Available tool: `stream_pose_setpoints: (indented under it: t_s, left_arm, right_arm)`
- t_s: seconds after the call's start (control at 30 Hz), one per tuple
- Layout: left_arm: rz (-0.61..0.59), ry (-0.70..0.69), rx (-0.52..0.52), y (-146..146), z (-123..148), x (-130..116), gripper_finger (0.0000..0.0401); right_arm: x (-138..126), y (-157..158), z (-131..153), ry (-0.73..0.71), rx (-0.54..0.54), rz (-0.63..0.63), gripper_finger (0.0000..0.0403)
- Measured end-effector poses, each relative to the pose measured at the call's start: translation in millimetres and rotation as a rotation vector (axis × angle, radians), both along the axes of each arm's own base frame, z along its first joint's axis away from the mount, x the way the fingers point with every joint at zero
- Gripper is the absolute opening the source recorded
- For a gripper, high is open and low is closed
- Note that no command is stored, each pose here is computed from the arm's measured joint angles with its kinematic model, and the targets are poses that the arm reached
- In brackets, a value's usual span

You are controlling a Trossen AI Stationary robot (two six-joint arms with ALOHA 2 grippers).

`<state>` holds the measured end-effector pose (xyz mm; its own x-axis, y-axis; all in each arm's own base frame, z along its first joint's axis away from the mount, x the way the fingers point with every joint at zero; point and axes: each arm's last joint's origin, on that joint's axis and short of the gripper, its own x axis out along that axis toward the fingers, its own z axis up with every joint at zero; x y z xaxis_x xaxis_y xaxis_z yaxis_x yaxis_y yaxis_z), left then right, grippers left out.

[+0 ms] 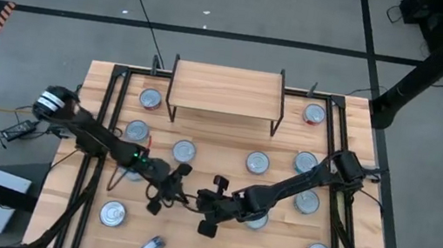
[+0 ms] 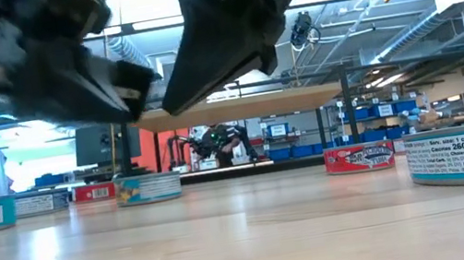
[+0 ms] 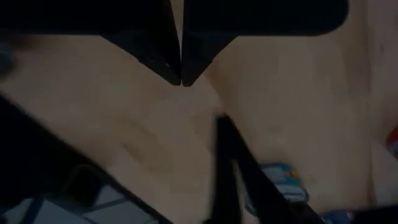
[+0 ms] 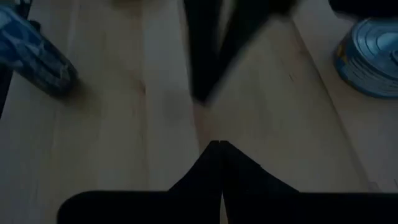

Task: Stack canned seafood by type on shelf
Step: Put the blue tuna can on the shelf

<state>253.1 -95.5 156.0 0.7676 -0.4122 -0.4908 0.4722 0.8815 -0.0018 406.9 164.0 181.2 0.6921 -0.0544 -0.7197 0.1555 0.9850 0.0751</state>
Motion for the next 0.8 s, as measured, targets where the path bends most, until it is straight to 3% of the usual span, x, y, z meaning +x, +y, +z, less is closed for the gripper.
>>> stream_pose_setpoints:
  t_s: [0.07, 0.2, 0.5, 0.67, 0.8]
  left_arm:
    - [0.003, 0.010, -0.031, -5.1, 10.9, -8.7, 0.0019]
    - [0.116, 0.097, -0.047, -16.1, 32.6, -30.0, 0.0019]
    - [0.262, 0.310, 0.053, -69.9, 89.4, -70.7, 0.0019]
    - [0.305, 0.339, -0.009, -101.6, 82.2, -85.8, 0.0019]
    - [0.376, 0.304, -0.001, -122.1, 66.1, -94.3, 0.0019]
  right_arm:
    - [-1.2, 0.1, 4.1, -0.001, 0.013, 0.011, 0.0010]
    - [-4.0, -0.2, 6.6, 0.021, 0.024, 0.024, 0.0020]
    - [-6.8, 7.3, 7.4, 0.026, 0.023, 0.087, 0.0073]
    - [-8.7, 20.8, 10.6, -0.017, 0.000, 0.180, 0.0121]
    - [-6.8, 29.4, 16.0, -0.089, -0.008, 0.257, 0.0165]
